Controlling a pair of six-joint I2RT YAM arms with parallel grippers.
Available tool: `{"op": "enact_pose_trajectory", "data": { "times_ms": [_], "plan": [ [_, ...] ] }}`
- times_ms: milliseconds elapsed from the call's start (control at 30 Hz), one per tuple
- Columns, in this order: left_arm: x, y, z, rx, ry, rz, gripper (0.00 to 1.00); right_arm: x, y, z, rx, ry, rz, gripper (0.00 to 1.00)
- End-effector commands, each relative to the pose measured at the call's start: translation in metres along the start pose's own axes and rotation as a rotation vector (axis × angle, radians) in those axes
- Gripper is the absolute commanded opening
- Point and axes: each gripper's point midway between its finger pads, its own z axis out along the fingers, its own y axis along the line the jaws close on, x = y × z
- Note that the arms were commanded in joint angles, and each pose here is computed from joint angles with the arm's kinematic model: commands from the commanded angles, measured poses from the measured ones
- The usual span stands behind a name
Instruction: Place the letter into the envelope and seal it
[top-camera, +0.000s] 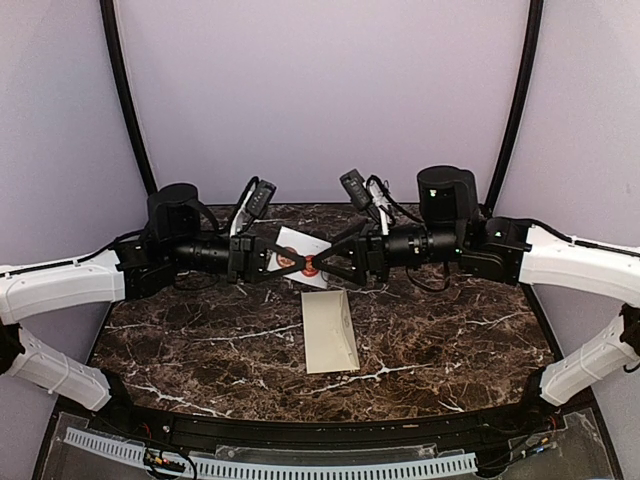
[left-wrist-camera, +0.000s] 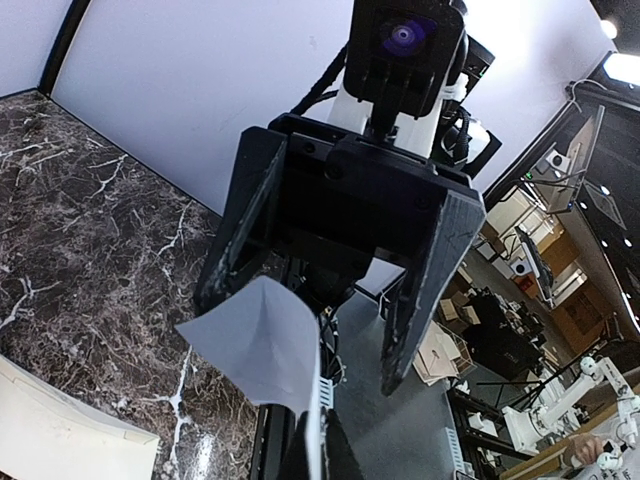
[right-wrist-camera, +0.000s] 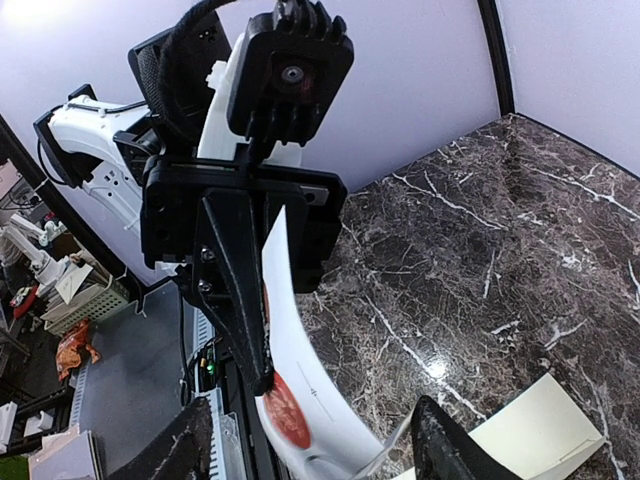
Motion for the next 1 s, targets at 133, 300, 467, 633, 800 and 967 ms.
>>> {"op": "enact_pose_trajectory", "data": {
  "times_ms": [133, 300, 467, 633, 800, 967],
  "plan": [
    [0.003, -0.019, 0.001, 0.064, 0.089, 0.04, 0.0, -0.015, 0.018, -0.013, -0.033, -0.005, -0.087, 0.74],
    [0.016, -0.02, 0.0, 0.079, 0.166, 0.026, 0.0, -0.012, 0.029, -0.014, -0.118, 0.041, -0.082, 0.73],
    [0.025, -0.021, 0.0, 0.099, 0.219, 0.02, 0.0, -0.006, 0.038, -0.008, -0.198, 0.085, -0.069, 0.57],
    [0.026, -0.025, -0.001, 0.121, 0.239, 0.027, 0.0, 0.0, 0.038, -0.001, -0.227, 0.123, -0.054, 0.39],
    [0.028, -0.027, -0.001, 0.137, 0.25, 0.03, 0.0, 0.005, 0.034, 0.004, -0.224, 0.146, -0.043, 0.31],
    [0.027, -0.027, -0.001, 0.133, 0.248, 0.039, 0.01, 0.003, 0.035, 0.005, -0.232, 0.13, -0.039, 0.0]
  ]
}}
